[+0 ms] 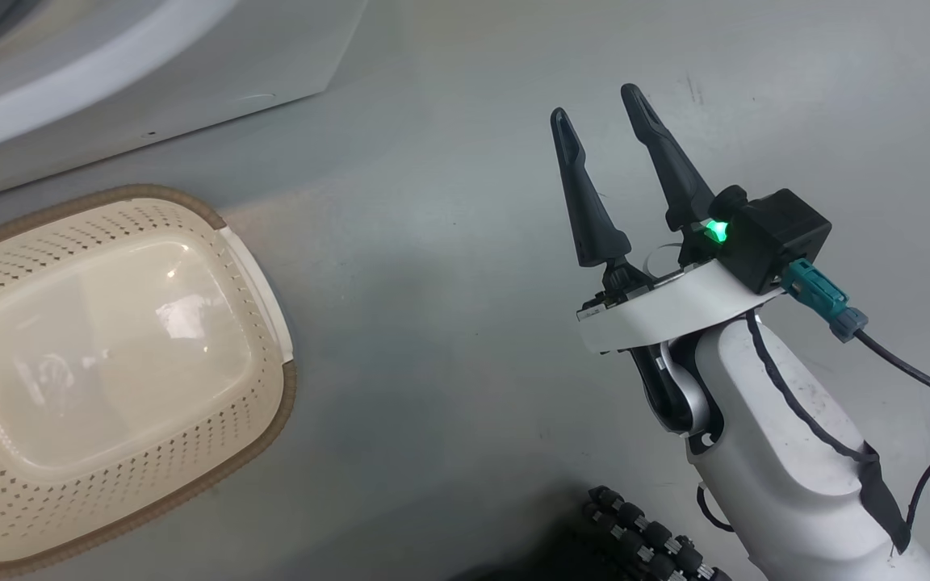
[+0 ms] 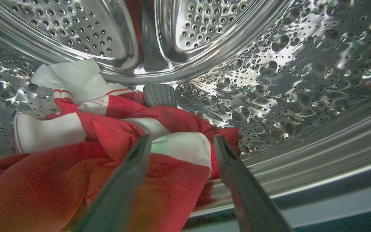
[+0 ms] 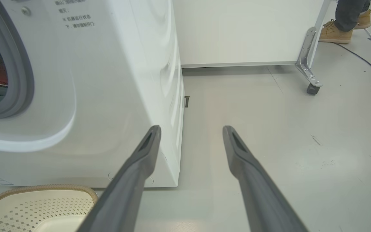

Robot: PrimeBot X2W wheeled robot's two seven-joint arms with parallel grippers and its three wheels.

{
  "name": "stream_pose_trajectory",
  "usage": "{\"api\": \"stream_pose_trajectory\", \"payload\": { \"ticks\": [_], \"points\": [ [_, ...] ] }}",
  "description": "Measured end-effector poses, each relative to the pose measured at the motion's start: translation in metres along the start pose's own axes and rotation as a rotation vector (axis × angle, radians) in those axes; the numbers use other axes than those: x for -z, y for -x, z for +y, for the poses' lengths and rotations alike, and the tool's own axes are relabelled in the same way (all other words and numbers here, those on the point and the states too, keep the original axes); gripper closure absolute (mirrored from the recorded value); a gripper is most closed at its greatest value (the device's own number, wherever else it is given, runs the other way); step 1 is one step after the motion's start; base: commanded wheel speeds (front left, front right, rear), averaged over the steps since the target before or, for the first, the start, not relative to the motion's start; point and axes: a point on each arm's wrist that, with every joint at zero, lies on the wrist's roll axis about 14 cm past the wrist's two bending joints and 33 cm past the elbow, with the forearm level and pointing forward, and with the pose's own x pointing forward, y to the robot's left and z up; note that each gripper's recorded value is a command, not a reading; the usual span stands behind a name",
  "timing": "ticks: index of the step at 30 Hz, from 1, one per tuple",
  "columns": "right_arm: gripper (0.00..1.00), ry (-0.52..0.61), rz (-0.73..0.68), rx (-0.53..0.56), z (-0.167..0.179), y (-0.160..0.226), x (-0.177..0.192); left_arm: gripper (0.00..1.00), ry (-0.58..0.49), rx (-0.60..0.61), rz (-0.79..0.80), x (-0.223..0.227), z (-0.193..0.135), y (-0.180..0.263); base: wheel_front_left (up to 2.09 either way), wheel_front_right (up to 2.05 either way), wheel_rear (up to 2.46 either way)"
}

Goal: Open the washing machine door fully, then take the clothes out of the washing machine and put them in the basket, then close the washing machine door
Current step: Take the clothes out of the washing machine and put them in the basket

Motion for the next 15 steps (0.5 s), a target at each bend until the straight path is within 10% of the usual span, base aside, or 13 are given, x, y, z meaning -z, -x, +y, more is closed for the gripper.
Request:
{"api": "stream_pose_trajectory", "payload": {
  "ticks": [15],
  "points": [
    [0.00, -0.007, 0.011, 0.008, 0.000, 0.002, 0.002, 0.00, 0.014, -0.036, 0.250, 0.030, 0.017, -0.009, 0.00, 0.00, 0.00]
  ]
}}
